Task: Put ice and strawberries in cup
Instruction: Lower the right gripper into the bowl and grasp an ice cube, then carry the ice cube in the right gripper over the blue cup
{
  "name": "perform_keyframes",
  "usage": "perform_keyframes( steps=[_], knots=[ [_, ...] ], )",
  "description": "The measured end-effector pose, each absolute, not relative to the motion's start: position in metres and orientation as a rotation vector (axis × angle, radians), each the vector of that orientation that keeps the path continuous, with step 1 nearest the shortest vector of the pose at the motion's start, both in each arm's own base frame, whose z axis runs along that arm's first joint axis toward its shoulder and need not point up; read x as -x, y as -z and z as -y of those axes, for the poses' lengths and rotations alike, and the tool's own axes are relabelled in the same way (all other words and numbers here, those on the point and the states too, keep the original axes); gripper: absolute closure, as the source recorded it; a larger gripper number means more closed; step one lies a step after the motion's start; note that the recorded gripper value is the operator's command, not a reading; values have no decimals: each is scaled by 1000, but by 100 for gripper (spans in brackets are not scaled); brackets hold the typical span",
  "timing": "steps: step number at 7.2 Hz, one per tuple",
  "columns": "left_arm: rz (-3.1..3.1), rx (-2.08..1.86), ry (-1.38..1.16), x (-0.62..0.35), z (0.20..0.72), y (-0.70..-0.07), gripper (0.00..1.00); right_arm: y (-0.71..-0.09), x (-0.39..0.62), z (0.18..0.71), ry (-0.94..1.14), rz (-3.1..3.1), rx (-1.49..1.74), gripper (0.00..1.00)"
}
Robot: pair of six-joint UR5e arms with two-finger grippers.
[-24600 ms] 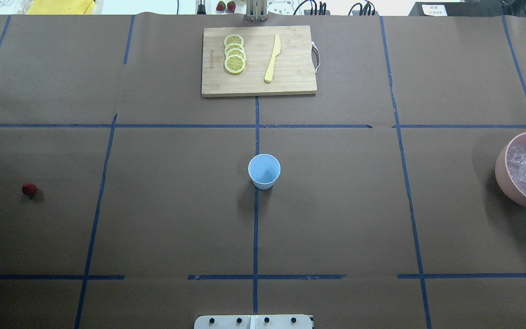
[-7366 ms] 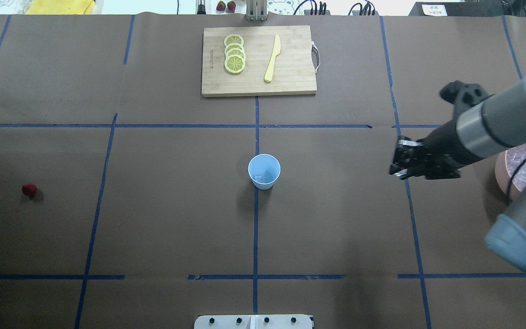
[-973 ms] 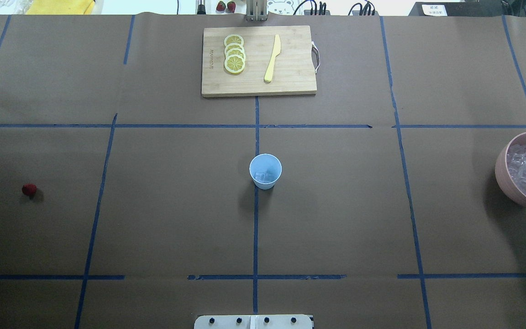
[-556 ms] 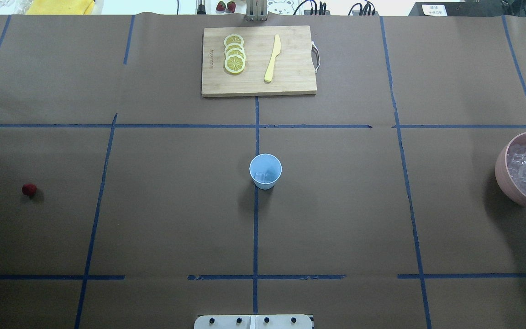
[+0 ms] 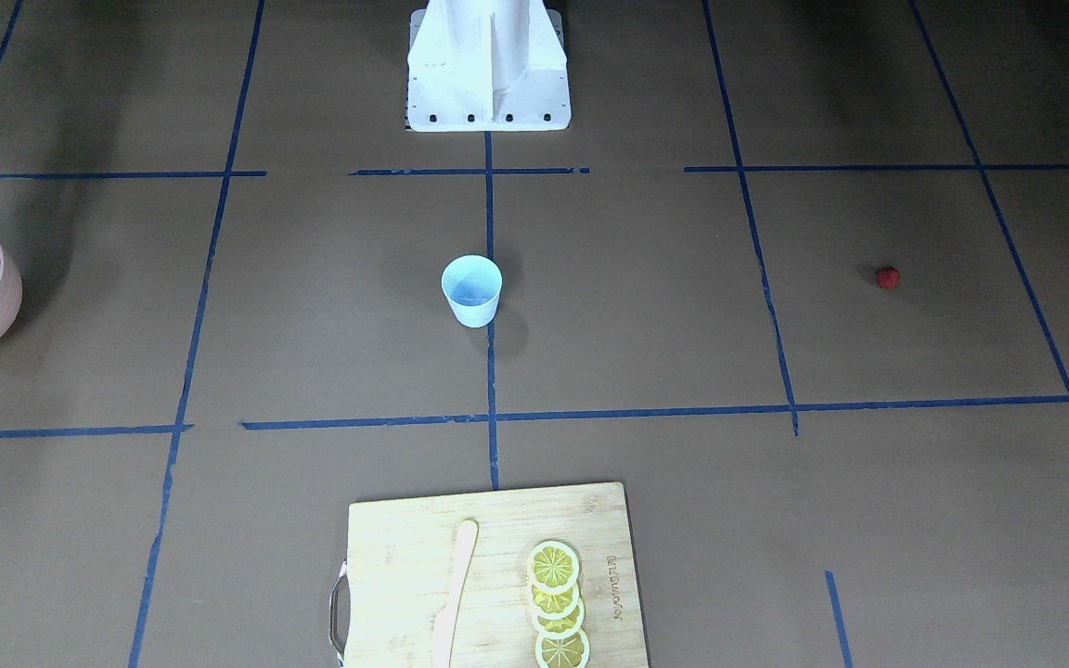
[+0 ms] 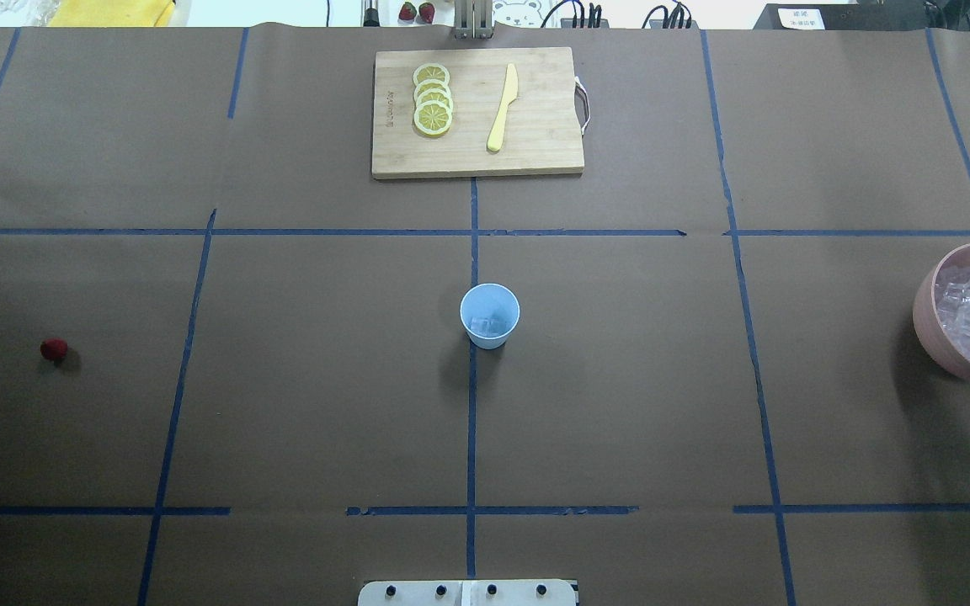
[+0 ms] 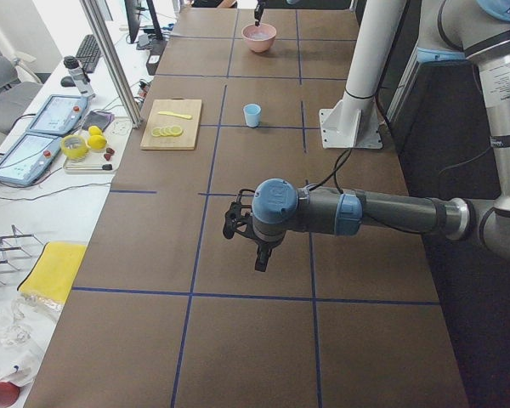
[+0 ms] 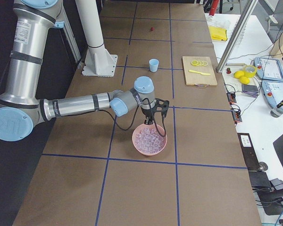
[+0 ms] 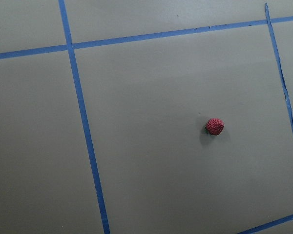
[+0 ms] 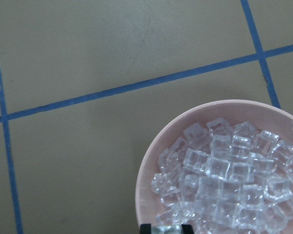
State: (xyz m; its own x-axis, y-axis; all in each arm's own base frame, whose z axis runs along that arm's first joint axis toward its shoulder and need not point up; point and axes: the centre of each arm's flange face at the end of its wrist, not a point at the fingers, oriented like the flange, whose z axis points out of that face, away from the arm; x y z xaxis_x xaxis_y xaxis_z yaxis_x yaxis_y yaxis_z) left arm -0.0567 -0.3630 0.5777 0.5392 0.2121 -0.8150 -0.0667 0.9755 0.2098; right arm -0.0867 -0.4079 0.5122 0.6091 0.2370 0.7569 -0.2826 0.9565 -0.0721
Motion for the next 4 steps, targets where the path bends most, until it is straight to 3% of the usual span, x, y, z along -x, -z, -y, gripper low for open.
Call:
perform_keyframes(
  steps=[4],
  knots=[
    [-988, -164, -166, 57, 361, -573, 0, -342, 225, 398, -465, 1105, 150, 100]
  ],
)
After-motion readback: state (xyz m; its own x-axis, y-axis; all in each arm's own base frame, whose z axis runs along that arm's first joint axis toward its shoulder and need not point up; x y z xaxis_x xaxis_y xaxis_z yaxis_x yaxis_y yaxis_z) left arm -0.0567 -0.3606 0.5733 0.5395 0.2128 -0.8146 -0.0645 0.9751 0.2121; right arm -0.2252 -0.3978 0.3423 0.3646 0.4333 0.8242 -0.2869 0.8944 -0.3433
